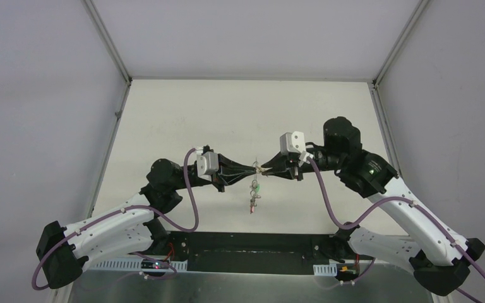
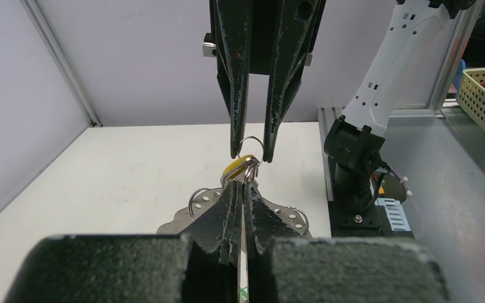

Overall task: Put the keys on the keyring
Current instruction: Adjust the key on the keyring.

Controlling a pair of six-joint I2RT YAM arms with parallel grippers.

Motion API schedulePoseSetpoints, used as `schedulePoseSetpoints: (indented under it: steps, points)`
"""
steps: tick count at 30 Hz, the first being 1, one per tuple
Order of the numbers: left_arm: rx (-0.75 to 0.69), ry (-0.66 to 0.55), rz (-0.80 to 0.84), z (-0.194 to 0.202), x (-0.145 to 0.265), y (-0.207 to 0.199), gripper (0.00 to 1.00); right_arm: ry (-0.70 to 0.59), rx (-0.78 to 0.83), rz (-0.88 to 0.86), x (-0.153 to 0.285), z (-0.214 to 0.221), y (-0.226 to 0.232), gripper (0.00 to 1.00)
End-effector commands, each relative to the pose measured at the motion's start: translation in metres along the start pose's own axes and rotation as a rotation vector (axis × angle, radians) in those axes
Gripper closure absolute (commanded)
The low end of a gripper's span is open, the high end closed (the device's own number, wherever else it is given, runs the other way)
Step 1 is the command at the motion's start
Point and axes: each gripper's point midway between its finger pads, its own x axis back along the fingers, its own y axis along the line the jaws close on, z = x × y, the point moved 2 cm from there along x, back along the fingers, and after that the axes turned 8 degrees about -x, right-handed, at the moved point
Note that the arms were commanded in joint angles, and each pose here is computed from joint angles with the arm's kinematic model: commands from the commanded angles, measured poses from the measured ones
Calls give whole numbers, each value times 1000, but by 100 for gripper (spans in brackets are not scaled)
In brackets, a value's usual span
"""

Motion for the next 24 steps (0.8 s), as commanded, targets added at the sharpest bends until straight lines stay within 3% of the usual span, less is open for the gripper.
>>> schedulePoseSetpoints:
  steps: [1, 8, 24]
  points:
    - [-23, -61, -2, -17, -2, 0, 100, -53, 62, -26, 3, -11, 7, 89]
    - [-24, -70, -11, -20, -2, 1, 100, -15, 35, -10, 2, 4, 6, 100]
    - [-61, -105, 4, -29, -4, 0, 100, 101, -216, 65, -9, 39, -7, 100]
